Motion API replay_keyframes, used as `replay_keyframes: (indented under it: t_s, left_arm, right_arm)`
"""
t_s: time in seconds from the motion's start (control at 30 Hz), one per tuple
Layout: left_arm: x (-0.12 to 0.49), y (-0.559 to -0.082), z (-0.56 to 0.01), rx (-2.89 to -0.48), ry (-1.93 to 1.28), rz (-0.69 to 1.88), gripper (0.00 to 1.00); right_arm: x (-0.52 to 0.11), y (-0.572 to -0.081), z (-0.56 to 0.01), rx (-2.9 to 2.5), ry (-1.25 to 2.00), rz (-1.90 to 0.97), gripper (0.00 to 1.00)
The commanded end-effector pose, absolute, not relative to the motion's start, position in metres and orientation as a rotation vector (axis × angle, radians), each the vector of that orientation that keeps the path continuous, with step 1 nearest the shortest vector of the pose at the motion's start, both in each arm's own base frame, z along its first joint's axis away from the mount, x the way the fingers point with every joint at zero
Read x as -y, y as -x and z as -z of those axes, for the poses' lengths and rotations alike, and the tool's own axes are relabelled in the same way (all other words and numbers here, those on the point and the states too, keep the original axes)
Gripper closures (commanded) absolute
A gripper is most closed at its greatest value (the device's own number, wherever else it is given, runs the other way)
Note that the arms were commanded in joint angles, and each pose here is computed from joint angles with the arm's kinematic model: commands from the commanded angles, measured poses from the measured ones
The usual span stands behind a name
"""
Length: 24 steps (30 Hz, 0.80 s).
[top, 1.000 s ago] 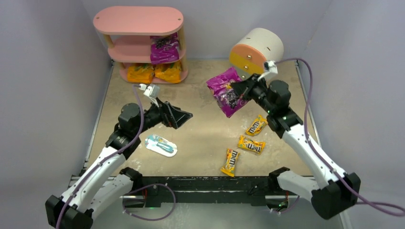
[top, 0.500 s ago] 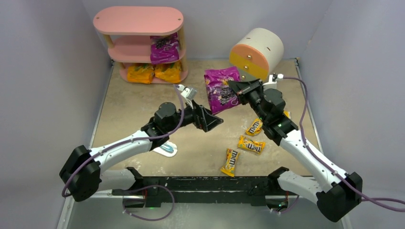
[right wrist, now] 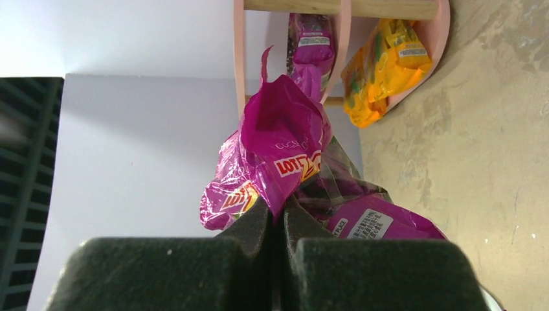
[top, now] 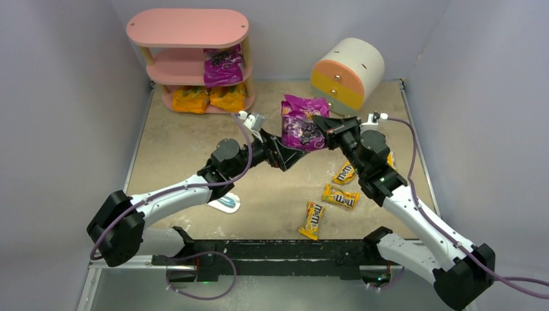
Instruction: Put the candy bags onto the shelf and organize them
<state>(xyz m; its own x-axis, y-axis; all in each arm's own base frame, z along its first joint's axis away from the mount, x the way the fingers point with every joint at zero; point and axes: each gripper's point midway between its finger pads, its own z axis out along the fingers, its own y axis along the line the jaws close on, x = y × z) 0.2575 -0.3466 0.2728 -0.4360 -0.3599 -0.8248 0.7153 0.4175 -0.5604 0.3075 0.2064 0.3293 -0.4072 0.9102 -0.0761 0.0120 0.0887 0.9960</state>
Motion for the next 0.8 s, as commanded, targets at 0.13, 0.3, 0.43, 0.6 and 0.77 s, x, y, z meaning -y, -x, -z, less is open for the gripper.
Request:
replay_keyframes:
  t_s: [0.13, 0.3, 0.43, 0.6, 0.77]
  left_arm:
    - [0.362, -0.24, -0.328, -1.376, -0.387, 1.452, 0.0]
    - [0.363, -0.245, -0.332, -1.376, -0.383, 1.439, 0.23]
    - [0.356, -0.254, -0.317, -1.458, -0.327, 1.363, 0.57]
    - [0.34, -0.265, -0.304, -1.569, -0.258, 1.238, 0.81]
    - [0.302, -0.29, -0.297, -1.687, -0.237, 1.126, 0.9]
  right_arm:
    - [-0.208, -0.295, -0.354, -1.48, -0.94, -1.577, 1.0]
    - [-0.206, -0.293, -0.347, -1.498, -0.944, -1.546, 0.98]
    - [-0.194, -0.295, -0.34, -1.499, -0.947, -1.44, 0.72]
    - [-0.17, -0.297, -0.316, -1.523, -0.949, -1.227, 0.33]
    - [-0.139, -0.301, -0.307, -1.558, -0.855, -0.911, 0.01]
